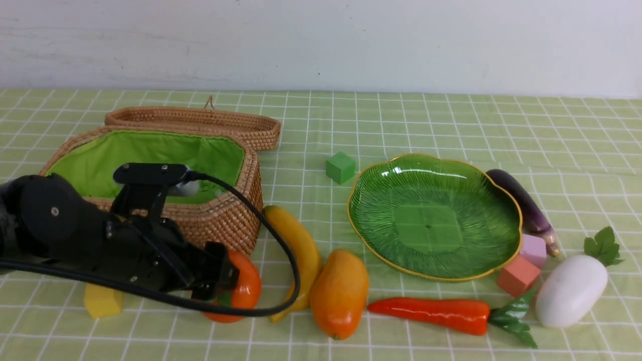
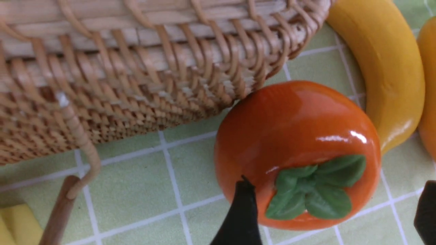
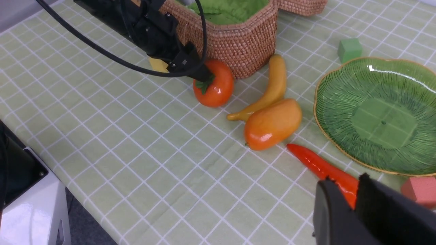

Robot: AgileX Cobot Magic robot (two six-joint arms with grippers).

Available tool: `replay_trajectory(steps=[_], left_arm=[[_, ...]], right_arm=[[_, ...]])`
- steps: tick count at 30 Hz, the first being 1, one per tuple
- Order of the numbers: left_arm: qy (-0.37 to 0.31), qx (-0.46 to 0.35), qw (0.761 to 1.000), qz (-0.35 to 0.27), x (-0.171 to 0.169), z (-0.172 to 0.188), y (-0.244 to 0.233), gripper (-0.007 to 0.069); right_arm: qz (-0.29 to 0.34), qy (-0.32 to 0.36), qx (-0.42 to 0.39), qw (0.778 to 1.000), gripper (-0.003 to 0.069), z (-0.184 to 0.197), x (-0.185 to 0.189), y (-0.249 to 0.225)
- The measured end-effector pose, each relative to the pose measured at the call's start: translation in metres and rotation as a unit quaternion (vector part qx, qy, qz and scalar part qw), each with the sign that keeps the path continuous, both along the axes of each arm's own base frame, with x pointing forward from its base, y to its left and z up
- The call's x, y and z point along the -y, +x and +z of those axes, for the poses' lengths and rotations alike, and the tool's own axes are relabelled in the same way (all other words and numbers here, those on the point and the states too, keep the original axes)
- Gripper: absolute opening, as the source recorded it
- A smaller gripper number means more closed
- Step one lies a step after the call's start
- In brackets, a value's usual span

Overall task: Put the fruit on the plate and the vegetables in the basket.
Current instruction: Grab a tomato with your left arm and place it on the plate on the right.

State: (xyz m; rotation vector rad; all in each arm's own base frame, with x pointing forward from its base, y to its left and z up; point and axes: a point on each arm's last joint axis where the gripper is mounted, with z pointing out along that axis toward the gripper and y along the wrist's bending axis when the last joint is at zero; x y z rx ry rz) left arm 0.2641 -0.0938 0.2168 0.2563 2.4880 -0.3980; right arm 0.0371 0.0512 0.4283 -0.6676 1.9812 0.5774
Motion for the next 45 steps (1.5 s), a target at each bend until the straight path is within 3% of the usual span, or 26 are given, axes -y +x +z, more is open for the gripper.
replay_trajectory(steps=[27,40,45], left_arm=[[0.025,-0.015,0.999,-0.014,0.003,-0.029,0.013,0.0591],[0.004,-0.015,0.999,-0.029,0.007,-0.028,0.012,0.0482],[-0.008,-0.013,0.999,-0.033,0.009,-0.027,0.012,0.0491]], right_arm=[[0.006,-0.005,-0.001,1.000,0.0119,-0.001,0.000,-0.001],[0.014,0.001,-0.001,1.000,0.0123,0.000,-0.002,-0.002],[0.014,0.001,-0.001,1.000,0.0123,0.000,-0.002,-0.002]])
